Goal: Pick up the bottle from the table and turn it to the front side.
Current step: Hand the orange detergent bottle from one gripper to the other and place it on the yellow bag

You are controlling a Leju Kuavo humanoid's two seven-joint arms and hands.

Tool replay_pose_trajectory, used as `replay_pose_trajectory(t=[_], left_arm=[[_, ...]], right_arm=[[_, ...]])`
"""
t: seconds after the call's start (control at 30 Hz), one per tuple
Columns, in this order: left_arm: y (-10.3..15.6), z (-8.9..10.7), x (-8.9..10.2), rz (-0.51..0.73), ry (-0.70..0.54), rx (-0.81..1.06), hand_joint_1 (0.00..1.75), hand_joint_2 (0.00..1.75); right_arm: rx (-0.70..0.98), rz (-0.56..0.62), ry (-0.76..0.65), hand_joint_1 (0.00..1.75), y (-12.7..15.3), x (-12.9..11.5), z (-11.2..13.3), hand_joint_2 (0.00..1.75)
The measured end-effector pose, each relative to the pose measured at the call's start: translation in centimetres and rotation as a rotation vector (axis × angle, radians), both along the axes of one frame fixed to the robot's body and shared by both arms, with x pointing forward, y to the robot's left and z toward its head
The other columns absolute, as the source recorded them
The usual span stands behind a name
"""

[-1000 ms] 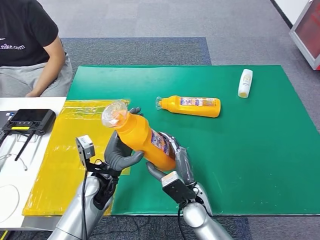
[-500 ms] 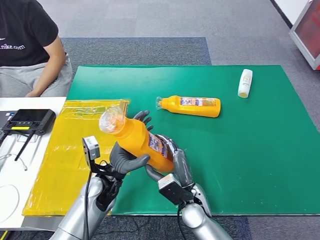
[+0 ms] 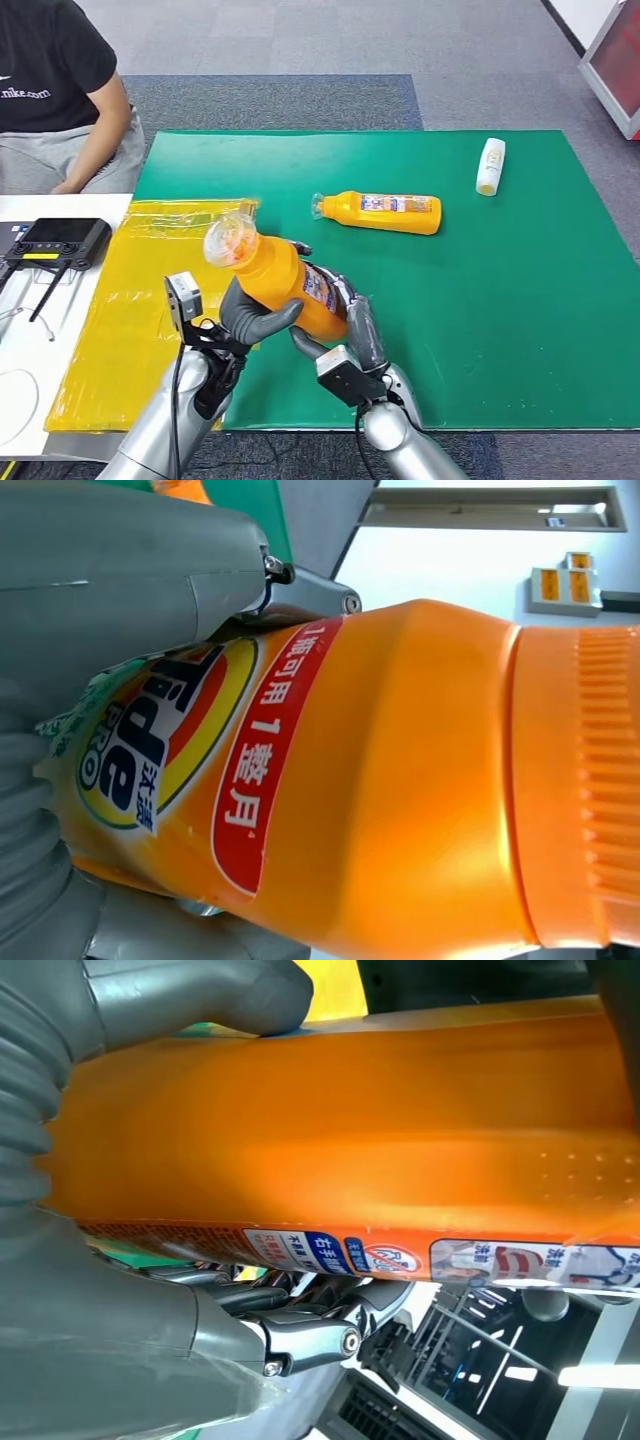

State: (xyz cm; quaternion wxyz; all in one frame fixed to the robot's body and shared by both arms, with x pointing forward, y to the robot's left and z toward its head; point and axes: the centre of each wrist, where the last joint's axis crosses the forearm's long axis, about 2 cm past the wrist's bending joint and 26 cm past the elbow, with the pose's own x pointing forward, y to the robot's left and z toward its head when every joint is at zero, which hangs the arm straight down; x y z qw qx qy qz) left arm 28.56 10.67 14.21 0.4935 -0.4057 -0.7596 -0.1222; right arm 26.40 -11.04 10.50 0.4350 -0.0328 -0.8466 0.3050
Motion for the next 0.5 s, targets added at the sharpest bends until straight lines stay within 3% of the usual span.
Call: replay_pose_trajectory(t=[0.3, 0.33, 0.37, 0.47, 0.5], left_arm=[[0.3, 0.46, 0.17, 0.027, -0.05, 0.012, 1.75, 1.75], [0.34, 0.46, 0.17, 0.029, -0.052, 0.014, 1.75, 1.75], [0.38, 0.47, 0.18, 0.032, -0.054, 0.015, 1.75, 1.75], [0.6, 0.43, 0.24, 0.051, -0.06, 0.032, 1.75, 1.75], [0.75, 0.4, 0.28, 0.063, -0.065, 0.046, 1.75, 1.75]], right_arm=[[0.003, 0.01, -0.006, 1.75, 0.14, -0.1, -0.01, 1.75], [0.004, 0.011, -0.005, 1.65, 0.16, -0.11, -0.01, 1.75], [0.004, 0.011, -0.005, 1.34, 0.17, -0.12, -0.01, 1.75], [0.009, 0.008, 0.001, 0.18, 0.2, -0.16, -0.05, 1.75], [0.012, 0.003, 0.006, 0.05, 0.19, -0.22, -0.13, 1.75]])
